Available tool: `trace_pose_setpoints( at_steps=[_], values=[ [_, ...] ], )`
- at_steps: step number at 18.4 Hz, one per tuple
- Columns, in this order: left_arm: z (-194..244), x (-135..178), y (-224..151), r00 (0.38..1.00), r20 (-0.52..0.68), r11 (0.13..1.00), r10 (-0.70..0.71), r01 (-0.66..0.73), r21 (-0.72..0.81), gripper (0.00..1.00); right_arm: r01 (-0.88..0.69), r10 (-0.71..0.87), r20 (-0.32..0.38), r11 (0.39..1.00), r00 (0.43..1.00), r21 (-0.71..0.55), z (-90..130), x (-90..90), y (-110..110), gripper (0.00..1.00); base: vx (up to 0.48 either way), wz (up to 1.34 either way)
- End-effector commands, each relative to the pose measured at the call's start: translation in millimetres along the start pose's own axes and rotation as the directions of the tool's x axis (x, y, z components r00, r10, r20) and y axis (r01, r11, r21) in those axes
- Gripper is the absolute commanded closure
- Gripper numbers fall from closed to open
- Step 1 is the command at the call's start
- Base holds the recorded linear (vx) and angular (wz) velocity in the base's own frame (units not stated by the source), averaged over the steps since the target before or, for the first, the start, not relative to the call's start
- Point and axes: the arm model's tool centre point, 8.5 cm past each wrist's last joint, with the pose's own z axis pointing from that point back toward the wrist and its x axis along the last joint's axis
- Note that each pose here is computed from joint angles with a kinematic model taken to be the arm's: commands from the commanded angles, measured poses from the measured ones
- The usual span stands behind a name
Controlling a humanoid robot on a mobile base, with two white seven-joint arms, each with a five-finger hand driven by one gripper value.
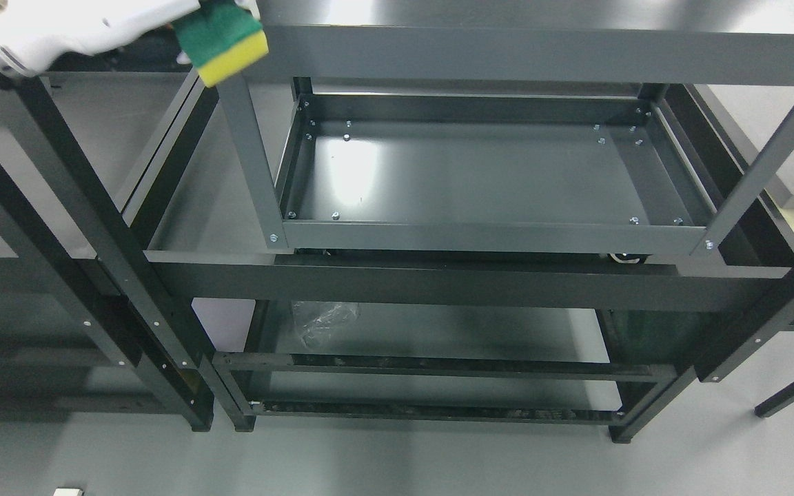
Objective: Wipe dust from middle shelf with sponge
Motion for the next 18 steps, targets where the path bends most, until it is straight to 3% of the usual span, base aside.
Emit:
trace_pose_setpoints(
  at_steps=[1, 4, 7, 9, 12, 18],
  values=[
    [-48.3, 21.5, 82.7, 0.99, 0.111, 0.962, -0.088, 0.056, 0.267, 0.96, -0.004, 0.003, -0.05, 1.0, 0.999, -0.011, -0.7, 2.0, -9.7, 0.0, 0.0, 0.0],
    [-126.4, 61.6, 114.8, 0.951, 0.278, 0.945, -0.132, 0.036, 0.325, 0.96, -0.004, 0.003, -0.05, 1.0, 0.999, -0.009, -0.7, 2.0, -9.6, 0.0, 0.0, 0.0],
    [-203.2, 91.5, 141.1, 0.924, 0.355, 0.932, -0.145, 0.007, 0.362, 0.96, -0.004, 0.003, -0.05, 1.0, 0.999, -0.009, -0.7, 2.0, -9.6, 0.0, 0.0, 0.0],
    [-245.3, 111.1, 140.0, 0.903, 0.414, 0.951, -0.119, -0.017, 0.309, 0.96, -0.004, 0.003, -0.05, 1.0, 0.999, -0.009, -0.7, 2.0, -9.6, 0.0, 0.0, 0.0],
    [-268.8, 120.2, 136.2, 0.888, 0.442, 0.967, -0.128, 0.012, 0.256, 0.97, -0.004, 0.003, -0.05, 1.0, 0.999, -0.009, -0.7, 2.0, -9.6, 0.0, 0.0, 0.0],
    [-303.8, 155.3, 80.3, 0.887, 0.455, 0.994, -0.073, 0.027, 0.105, 0.95, -0.004, 0.003, -0.05, 1.0, 0.999, -0.009, -0.7, 2.0, -9.6, 0.0, 0.0, 0.0]
  ],
)
